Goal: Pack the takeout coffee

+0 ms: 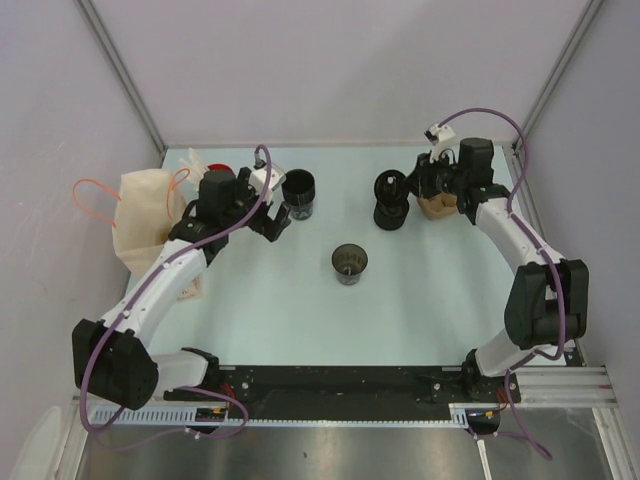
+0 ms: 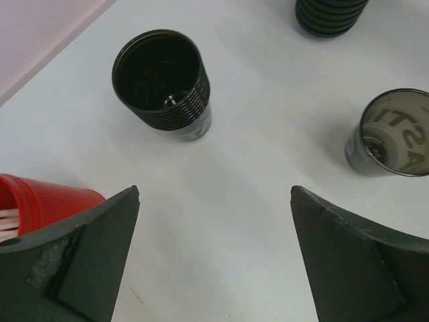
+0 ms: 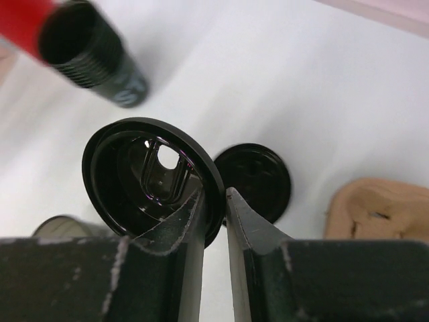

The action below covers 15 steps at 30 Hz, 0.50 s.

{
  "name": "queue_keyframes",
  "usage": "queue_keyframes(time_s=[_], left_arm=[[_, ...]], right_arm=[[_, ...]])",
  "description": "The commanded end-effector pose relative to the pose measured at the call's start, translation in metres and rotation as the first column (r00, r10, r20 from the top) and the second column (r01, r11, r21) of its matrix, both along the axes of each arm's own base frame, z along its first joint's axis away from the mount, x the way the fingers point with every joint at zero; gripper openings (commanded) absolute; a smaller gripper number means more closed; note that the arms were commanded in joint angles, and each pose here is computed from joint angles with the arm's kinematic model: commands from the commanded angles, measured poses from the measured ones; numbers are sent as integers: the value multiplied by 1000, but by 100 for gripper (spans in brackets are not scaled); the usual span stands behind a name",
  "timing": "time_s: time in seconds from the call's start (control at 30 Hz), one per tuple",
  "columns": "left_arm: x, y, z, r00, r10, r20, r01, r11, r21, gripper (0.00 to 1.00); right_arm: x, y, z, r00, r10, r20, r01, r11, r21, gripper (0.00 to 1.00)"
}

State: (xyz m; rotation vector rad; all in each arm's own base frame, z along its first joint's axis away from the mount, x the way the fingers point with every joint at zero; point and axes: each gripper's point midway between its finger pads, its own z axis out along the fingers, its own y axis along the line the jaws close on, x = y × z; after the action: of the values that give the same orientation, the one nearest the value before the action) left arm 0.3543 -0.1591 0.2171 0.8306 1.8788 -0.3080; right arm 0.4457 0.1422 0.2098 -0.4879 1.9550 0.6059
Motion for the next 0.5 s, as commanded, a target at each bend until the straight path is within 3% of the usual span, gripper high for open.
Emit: queue_keyframes(time_s=[0.0,0.37,0.47], left_arm=[[-10,-21,39,989,-126,77,132,989,-73,99],[-11,-68,87,956,-288,60,294,945,-144,100],[-9,-77,93,941,-282,186,289,957,-9,99]], right_arm=[[-36,30,62,970,213,118,-223,972,74,23],[-81,81,67,933,340,116,-343,939,10,21],[-92,91,72,914,392,109,-400,915,60,22]])
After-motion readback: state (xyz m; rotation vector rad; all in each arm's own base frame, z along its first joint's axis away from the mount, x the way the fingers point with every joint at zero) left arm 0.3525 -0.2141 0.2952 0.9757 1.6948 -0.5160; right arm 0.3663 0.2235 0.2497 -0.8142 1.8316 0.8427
